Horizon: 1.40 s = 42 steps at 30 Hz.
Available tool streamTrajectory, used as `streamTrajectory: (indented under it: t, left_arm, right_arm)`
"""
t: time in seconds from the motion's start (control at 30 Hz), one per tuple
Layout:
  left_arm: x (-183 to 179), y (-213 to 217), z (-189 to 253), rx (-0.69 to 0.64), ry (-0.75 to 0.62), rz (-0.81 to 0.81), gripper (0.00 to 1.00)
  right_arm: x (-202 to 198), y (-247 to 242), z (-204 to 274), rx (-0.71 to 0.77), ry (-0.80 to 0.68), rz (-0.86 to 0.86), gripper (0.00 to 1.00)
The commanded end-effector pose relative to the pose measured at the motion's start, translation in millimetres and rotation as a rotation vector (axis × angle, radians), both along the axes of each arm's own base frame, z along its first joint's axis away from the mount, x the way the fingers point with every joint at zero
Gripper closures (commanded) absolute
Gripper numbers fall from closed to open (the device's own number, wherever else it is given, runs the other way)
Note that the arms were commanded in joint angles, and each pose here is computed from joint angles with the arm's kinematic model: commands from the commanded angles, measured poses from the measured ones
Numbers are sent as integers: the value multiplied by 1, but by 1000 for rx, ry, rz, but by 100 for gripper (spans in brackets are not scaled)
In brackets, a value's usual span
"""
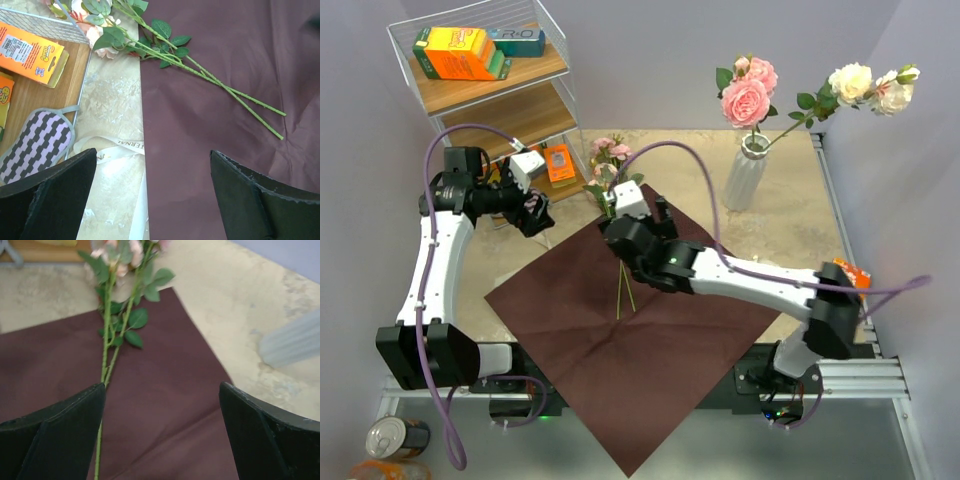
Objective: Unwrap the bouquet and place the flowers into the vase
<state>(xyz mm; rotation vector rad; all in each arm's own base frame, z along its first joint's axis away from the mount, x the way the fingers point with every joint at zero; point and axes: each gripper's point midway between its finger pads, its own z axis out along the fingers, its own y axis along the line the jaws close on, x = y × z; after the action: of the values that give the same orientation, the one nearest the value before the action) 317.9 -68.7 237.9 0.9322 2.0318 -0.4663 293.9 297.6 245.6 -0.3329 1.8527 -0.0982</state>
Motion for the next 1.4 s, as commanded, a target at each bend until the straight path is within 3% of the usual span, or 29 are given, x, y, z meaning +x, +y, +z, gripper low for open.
streamTrajectory:
  t: [0.0, 0.17, 0.23, 0.33, 0.9, 1.37]
  left_arm:
    - [4, -5, 10, -35, -33, -8, 1]
    - [0, -3, 14, -15, -41, -5, 1]
    - [-2, -2, 14, -6, -52, -5, 1]
    - [-5, -1, 11, 4, -55, -7, 1]
    - [-3, -1, 1, 3, -38, -14, 1]
    - [-1, -1, -9, 3, -16, -11, 1]
  right_arm:
    - [7, 48, -35, 15, 108, 73, 6]
    - [28, 83, -81, 44, 216, 121, 24]
    - [43, 89, -89, 96, 253, 127, 38]
    - [64, 89, -108, 133, 297, 104, 49]
    - [149, 85, -172, 125, 398, 46, 58]
    - [169, 69, -202, 102, 430, 9, 60]
